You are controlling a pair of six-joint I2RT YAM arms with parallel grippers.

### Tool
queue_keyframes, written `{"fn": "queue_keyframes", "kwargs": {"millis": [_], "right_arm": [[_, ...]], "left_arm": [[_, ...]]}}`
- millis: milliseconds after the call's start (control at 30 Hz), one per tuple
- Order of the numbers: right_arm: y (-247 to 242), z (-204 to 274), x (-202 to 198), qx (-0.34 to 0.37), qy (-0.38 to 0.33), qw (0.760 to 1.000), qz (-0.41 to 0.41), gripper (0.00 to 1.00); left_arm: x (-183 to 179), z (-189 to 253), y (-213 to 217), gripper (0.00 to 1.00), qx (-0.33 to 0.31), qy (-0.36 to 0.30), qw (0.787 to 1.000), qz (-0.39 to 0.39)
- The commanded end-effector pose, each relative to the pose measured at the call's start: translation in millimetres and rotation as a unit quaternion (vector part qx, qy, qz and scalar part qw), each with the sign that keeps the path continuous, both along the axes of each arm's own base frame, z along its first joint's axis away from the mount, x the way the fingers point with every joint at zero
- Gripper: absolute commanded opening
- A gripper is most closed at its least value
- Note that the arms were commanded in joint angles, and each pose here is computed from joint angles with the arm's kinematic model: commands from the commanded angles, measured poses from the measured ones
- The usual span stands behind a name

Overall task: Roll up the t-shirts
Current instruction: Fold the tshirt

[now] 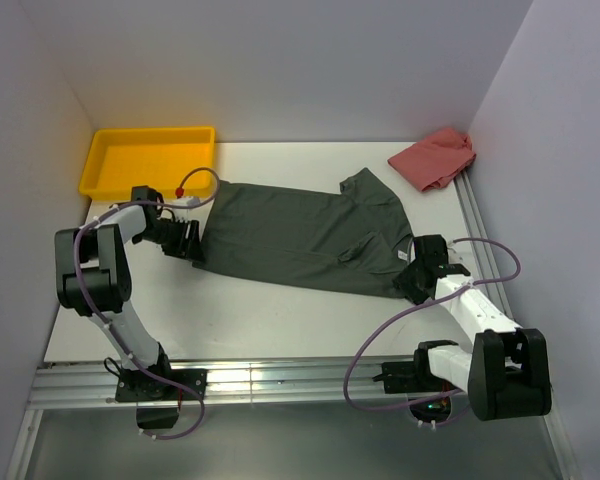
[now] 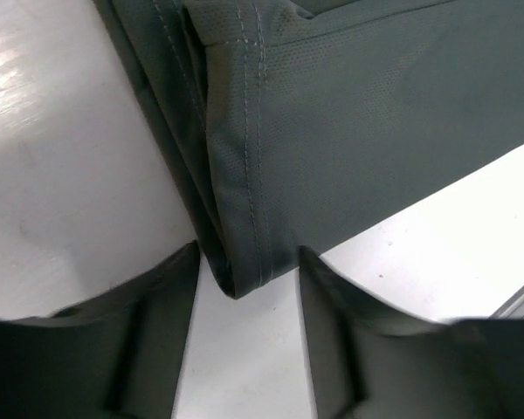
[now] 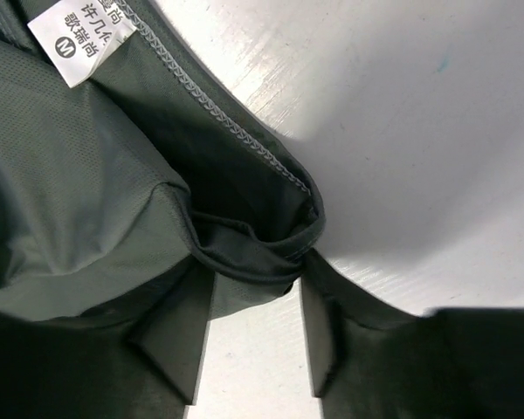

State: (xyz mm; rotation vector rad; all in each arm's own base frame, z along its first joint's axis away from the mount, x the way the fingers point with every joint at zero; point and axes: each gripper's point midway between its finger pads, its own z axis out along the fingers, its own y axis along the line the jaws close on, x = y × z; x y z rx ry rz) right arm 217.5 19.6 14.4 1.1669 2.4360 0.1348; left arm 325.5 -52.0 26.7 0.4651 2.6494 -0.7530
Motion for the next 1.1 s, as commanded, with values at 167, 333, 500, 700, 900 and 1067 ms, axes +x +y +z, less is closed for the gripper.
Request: {"fn": "queue_keyframes", "kwargs": {"millis": [167,333,500,700,900,1067], "right_arm": [[-1.1,12.9,4.7,-0.003,-0.002,1.0,0.011,0.21],[2.7,16.6,2.1,0.006,0.021,1.0,0.015,0.0],[4.0,28.8,-0.1,0.013,0.007,1.0,0.006,0.0],[17.9,41.1,-12.1,0.046,0.001,0.998,0.033,0.0],[31.9,51.3,-27.7,0.063,0.001,0.996,0.067,0.0],[40.1,56.4,-41.3,0.06,0.017,0.994,0.088,0.0]], "left_arm": [[-11.0,-11.7,-5.6,0.33,0.02,0.022,0.999,-0.015],[-16.8,-6.3,-7.2,0.08,0.02,0.03,0.999,-0.017],[-24.6,2.7,-0.1,0.0,0.044,0.027,0.999,-0.015],[-39.0,13.1,10.8,0.0,0.071,0.031,0.997,-0.015],[-68.2,18.2,27.0,0.0,0.102,0.056,0.993,-0.022],[-90.5,18.6,33.5,0.0,0.121,0.074,0.989,-0.037]]}}
